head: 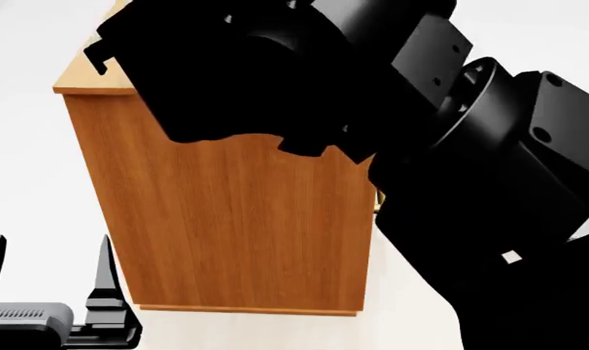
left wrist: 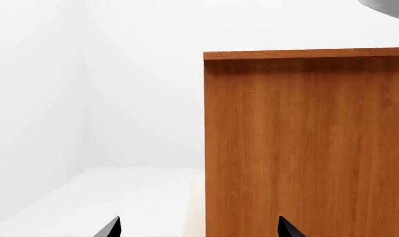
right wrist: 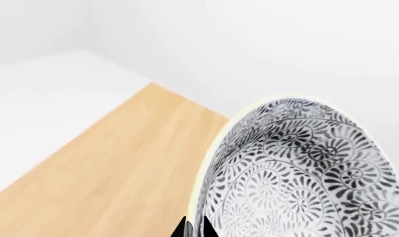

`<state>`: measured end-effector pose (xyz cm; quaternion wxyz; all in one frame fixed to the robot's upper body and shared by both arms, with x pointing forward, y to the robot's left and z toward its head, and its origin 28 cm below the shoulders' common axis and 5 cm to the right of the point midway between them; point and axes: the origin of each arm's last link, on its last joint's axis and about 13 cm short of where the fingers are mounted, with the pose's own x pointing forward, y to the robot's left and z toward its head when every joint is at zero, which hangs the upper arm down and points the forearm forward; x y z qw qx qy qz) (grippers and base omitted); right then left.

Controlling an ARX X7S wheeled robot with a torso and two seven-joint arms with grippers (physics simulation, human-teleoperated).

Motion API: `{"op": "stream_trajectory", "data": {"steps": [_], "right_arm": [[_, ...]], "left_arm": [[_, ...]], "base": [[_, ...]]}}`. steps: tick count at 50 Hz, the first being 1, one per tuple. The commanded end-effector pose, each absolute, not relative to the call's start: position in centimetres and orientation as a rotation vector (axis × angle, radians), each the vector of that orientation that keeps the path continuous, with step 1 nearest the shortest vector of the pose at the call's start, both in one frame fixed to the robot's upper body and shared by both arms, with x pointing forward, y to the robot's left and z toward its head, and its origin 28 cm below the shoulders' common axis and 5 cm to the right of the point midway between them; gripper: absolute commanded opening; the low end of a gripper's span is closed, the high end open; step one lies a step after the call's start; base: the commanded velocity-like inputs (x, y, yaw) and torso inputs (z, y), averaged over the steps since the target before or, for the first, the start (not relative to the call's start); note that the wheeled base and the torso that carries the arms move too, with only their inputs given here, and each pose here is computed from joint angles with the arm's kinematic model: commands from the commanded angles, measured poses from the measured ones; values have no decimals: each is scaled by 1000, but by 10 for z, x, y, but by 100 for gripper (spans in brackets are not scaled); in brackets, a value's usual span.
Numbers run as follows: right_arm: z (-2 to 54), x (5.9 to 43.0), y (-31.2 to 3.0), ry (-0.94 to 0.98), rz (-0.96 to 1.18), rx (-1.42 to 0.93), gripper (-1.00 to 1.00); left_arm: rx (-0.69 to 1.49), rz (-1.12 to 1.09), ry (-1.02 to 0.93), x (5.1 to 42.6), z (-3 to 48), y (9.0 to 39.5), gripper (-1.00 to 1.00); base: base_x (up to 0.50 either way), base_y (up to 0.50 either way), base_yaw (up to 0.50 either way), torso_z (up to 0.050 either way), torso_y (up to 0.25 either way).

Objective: Put the bowl on the top of the cabinet.

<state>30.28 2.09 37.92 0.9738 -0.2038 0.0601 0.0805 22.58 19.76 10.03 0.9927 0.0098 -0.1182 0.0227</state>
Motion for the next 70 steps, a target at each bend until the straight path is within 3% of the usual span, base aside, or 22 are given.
{"op": "stream_trajectory", "data": {"steps": [1, 58, 59, 70], "right_arm": [[367, 319, 21, 127, 144, -422, -100], [350, 309, 37, 37, 290, -479, -100], [350, 308, 36, 41, 289, -485, 100], [362, 304, 20, 2, 240, -484, 100]], "left_arm": [[18, 45, -233, 226, 99, 198, 100], [21, 48, -227, 226, 97, 198, 100], [20, 47, -226, 226, 97, 198, 100], [20, 45, -225, 226, 97, 197, 100]], "base": [[0, 0, 0, 0, 0], [0, 0, 0, 0, 0], [0, 0, 0, 0, 0], [0, 0, 0, 0, 0]]}}
